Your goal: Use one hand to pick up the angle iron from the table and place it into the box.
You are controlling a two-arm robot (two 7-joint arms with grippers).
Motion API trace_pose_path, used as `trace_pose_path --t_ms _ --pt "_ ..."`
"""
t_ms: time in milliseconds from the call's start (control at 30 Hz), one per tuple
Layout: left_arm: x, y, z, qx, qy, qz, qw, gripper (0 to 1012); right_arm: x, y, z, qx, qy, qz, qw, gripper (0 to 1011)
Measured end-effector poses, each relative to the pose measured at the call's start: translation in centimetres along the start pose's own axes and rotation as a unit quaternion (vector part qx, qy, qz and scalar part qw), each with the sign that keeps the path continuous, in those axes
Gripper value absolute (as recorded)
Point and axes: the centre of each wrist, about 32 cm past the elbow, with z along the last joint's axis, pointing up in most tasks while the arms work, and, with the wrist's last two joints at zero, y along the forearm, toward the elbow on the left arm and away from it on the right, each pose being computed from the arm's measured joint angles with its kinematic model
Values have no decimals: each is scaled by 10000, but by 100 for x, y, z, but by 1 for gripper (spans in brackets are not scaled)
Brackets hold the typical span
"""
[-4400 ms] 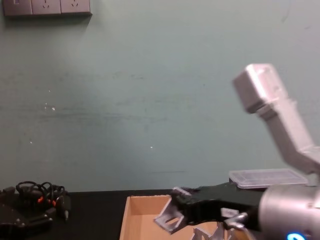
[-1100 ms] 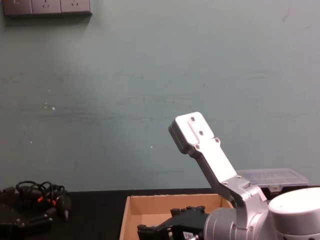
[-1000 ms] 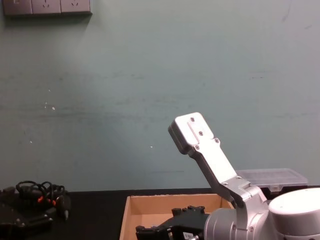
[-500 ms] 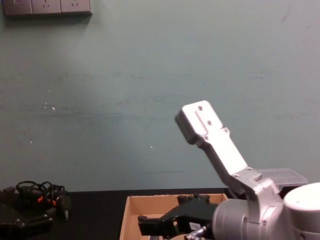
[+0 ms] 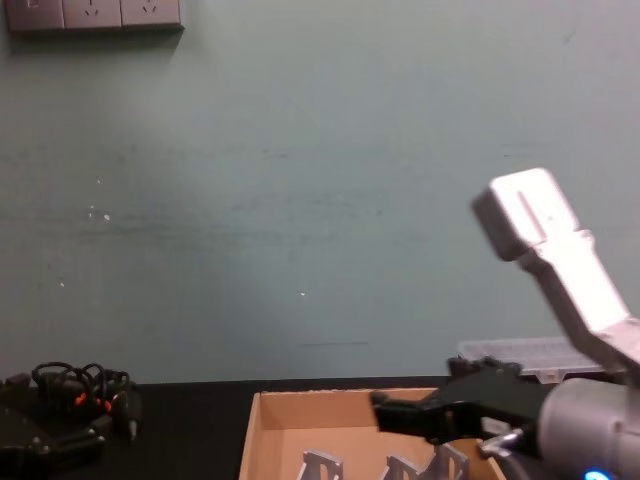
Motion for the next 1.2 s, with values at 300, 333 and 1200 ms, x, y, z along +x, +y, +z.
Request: trace_pose_path --t_ms 300,333,1200 --pt "0 0 0 0 0 0 10000 1011 244 -244 -149 71 162 -421 9990 1002" --pt "0 0 0 0 0 0 10000 1011 258 -260 -163 67 173 -448 9988 1002" --pt "0 0 0 0 0 0 10000 1011 460 -528 -495 -105 406 -890 9952 1003"
